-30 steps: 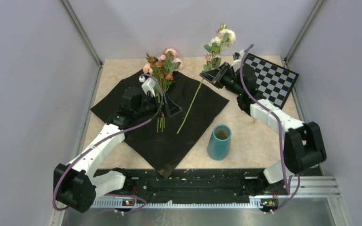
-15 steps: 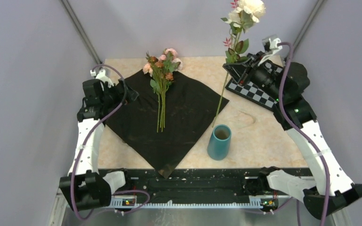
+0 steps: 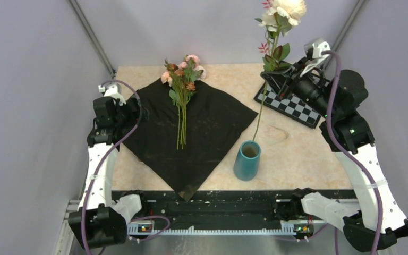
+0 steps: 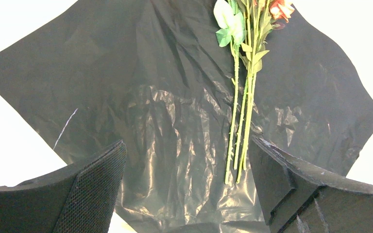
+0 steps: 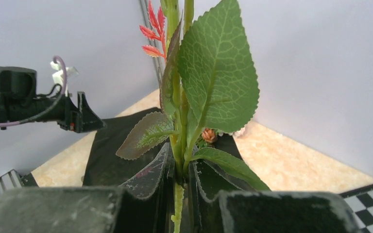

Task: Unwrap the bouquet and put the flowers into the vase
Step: Insert the fake flower into the vase.

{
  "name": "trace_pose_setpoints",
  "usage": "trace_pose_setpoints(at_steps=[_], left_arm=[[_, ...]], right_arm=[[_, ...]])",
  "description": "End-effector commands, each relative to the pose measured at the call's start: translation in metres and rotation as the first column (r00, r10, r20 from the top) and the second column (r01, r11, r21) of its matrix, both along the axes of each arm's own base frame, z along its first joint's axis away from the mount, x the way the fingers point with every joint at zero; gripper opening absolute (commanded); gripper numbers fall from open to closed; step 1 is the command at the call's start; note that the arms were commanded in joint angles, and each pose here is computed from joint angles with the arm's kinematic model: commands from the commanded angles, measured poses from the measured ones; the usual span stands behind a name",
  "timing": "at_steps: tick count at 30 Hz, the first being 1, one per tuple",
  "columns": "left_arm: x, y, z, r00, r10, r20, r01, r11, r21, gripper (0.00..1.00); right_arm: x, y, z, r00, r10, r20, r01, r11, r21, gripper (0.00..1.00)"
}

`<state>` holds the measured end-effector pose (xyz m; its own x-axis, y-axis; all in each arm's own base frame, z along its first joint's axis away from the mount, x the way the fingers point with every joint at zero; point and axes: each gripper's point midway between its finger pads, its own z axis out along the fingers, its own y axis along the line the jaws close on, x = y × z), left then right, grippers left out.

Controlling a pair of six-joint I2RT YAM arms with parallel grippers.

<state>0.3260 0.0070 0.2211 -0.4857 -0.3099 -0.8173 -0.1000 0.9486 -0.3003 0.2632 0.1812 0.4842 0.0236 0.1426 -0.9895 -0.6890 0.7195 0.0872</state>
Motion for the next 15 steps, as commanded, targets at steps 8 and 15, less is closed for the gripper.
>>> trace_pose_setpoints(at_steps=[8, 15], left_arm=[[0.002, 0.002, 0.007, 0.999, -0.008, 0.034, 0.007, 1.0, 0.024, 0.99], [0.002, 0.001, 0.006, 0.999, -0.009, 0.033, 0.008, 1.0, 0.025, 0.99]], right_arm=[[-0.056, -0.005, 0.057, 0.985, 0.093, 0.144, -0.103, 0.993, 0.063, 0.0], [-0.058, 0.007, 0.033, 0.981, 0.167, 0.098, -0.173, 0.983, 0.055, 0.0]])
